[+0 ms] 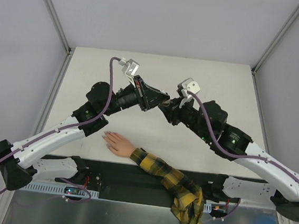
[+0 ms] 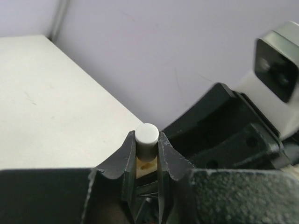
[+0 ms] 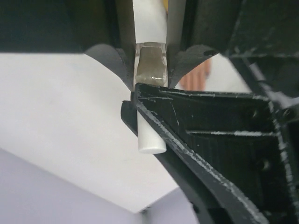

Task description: Paint the nails

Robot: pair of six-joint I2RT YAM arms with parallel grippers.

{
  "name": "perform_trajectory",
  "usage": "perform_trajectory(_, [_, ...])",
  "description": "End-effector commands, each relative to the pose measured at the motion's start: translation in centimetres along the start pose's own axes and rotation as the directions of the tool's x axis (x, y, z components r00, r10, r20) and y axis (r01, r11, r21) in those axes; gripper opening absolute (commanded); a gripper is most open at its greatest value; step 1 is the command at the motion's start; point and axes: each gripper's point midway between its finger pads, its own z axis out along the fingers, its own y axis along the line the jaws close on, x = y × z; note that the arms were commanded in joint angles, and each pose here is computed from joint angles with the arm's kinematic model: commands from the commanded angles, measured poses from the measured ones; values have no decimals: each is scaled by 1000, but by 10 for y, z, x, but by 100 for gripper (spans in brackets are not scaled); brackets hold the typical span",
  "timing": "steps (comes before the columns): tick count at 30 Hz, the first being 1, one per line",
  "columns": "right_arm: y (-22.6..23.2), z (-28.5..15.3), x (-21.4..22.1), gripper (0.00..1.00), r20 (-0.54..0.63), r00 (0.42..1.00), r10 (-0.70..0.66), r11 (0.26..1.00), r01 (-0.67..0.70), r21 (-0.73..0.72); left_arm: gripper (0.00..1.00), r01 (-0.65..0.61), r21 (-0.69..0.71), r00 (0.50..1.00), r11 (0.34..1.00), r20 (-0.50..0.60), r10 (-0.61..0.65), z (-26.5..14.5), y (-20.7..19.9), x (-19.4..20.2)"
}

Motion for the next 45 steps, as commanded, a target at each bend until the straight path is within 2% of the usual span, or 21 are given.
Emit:
perform_trajectory(1, [-53,-12,-16,0,-4,989,-149,893,137,428,0,-96,-167,989,981,100,113,11,-2,-19])
perform_trajectory(3, [-46,-11,-18,0,32,990,-140,913,116,391,0,-76,-169,992,983,91,92,14,-2,-16])
perform_trajectory(8, [-16,-3,-19,0,74,987,-145,976,130,177,0,-69,-145,994,987,79,81,19,-5,-12])
perform_trajectory(9, [-15,-5,-23,0,94,987,-134,981,118,156,4,-70,-134,994,988,77,81,19,-6,-11])
perform_trajectory(10, [-6,-5,-21,0,101,987,-125,989,116,93,11,-73,-106,994,992,72,81,19,-12,-11])
perform_trajectory(12, [-8,-7,-22,0,120,988,-95,994,88,59,35,-77,-87,994,993,67,83,17,-15,-9])
perform_trajectory(13, [0,-7,-20,0,120,989,-88,996,89,-1,53,-84,-60,994,995,70,88,15,-21,-10])
perform_trajectory(16, [2,-12,-19,0,129,989,-67,994,77,-72,72,-91,-47,993,995,66,94,8,-23,-10])
perform_trajectory(18, [-4,-13,-17,0,121,991,-53,995,63,-80,77,-80,-42,995,996,59,82,2,-21,-12])
perform_trajectory(20, [4,-17,-14,0,108,994,-29,983,48,-178,82,-65,-10,996,998,54,65,-5,-23,-18])
perform_trajectory(23, [13,-22,-11,0,98,995,-15,965,41,-260,84,-18,52,1000,998,15,17,-13,-29,-18])
perform_trajectory(28, [20,-28,-11,0,87,996,0,943,29,-332,77,33,42,997,999,-74,-29,-18,-16,-17])
perform_trajectory(31, [28,-28,-13,0,80,997,18,923,15,-386,67,22,114,994,993,-108,-10,-18,-25,-13])
perform_trajectory(36, [34,-24,-16,0,68,996,58,900,-23,-435,51,15,184,995,983,-99,4,-17,-36,-15])
perform_trajectory(40, [30,-22,-16,0,64,995,77,905,-42,-423,30,12,205,994,979,-105,10,-16,-39,-15])
perform_trajectory(41, [29,-21,-16,0,66,995,77,908,-43,-416,19,13,208,994,978,-107,10,-16,-39,-15])
perform_trajectory(43, [21,-17,-19,0,76,994,77,928,-43,-370,4,12,201,994,980,-105,10,-14,-37,-15])
perform_trajectory(44, [16,-15,-17,0,69,995,73,941,-45,-335,0,15,174,996,985,-88,0,-12,-32,-16])
perform_trajectory(45, [9,-12,-15,0,67,996,63,958,-41,-284,0,15,139,998,990,-68,-5,-10,-27,-17])
